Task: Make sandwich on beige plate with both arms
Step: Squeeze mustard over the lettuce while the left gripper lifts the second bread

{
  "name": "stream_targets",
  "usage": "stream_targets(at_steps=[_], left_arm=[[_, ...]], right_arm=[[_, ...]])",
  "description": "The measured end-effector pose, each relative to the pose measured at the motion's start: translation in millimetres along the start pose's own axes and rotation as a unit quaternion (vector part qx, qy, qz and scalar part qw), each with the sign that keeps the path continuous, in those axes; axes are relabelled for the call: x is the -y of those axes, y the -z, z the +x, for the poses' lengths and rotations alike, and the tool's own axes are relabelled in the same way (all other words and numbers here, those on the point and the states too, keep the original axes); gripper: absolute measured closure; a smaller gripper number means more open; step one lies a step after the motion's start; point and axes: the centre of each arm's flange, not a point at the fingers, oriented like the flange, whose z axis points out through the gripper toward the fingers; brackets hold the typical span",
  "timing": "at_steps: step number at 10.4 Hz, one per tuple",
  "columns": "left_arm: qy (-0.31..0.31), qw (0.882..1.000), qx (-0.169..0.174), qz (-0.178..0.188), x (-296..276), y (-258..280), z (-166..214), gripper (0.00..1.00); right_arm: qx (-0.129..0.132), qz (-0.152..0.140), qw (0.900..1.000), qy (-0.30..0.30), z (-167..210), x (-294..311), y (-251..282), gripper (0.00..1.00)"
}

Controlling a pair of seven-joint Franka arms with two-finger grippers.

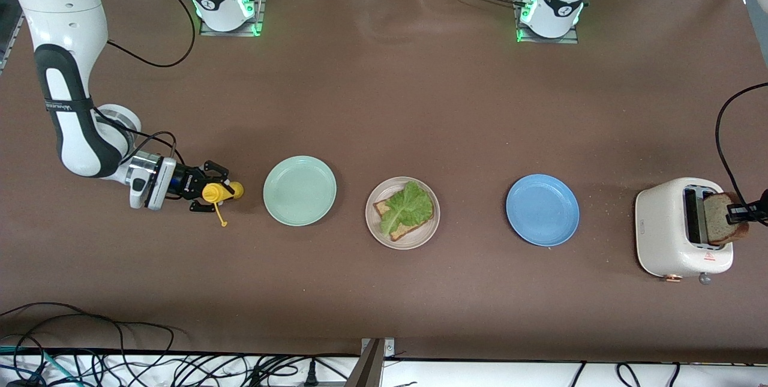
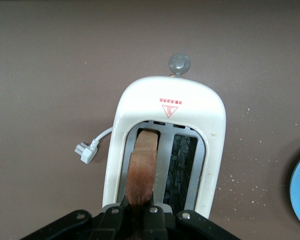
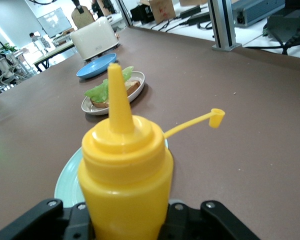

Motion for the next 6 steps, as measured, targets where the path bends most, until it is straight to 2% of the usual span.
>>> stream_targets(at_steps=[1, 3, 5, 6], left_arm=[[0.0, 1.0, -0.005, 0.001, 0.8, 7.3, 0.6, 0.91], [0.001, 1.0, -0.013, 0.003, 1.9, 21.5, 0.5, 0.91], [0.002, 1.0, -0.011, 0.002, 1.6, 39.0, -4.3, 0.91], [0.002, 1.0, -0.012, 0.002, 0.8, 52.1, -7.1, 0.91]], right_arm=[[0.025, 0.002, 1.0, -0.009, 25.3, -2.6, 1.7, 0.86], [0.099, -0.018, 0.995, -0.021, 84.1, 1.3, -6.6, 0.86], [0.186, -0.061, 0.981, -0.023, 143.8, 18.8, -33.4, 0.9], [0.233, -0.086, 0.968, -0.02, 168.5, 31.5, -51.4, 0.9]])
